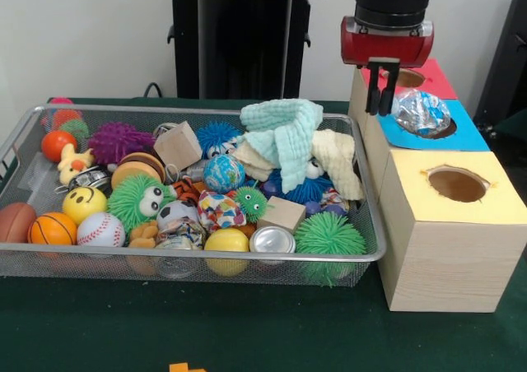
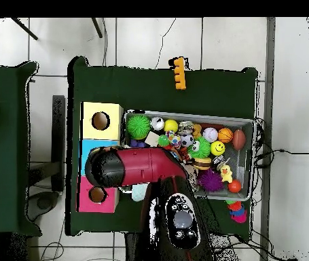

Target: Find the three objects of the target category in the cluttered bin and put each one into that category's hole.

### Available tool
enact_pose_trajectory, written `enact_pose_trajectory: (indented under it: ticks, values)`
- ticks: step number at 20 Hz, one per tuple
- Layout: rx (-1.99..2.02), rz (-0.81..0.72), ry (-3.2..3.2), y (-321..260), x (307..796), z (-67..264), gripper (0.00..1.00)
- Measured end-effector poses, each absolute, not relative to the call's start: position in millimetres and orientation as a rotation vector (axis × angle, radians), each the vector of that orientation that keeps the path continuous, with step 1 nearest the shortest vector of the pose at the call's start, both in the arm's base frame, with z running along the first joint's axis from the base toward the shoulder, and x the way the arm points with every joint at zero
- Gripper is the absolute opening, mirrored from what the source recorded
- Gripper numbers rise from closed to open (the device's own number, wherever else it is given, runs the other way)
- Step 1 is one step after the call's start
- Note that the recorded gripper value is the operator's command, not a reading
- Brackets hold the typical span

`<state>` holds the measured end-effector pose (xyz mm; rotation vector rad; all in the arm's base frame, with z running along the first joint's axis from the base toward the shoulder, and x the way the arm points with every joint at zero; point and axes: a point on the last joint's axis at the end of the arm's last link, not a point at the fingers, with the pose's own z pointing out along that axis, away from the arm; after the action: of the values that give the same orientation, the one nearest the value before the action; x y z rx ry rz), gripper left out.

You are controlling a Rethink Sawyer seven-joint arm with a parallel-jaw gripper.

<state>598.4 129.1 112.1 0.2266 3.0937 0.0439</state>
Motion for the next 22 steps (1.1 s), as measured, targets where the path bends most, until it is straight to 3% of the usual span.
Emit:
enact_pose_trajectory:
  ticks: [9, 22]
  values:
    - [0.245, 0.044, 3.125, 123, 585, 105, 0.0]
    - [0.157, -0.001, 3.251, 124, 512, 87, 0.0]
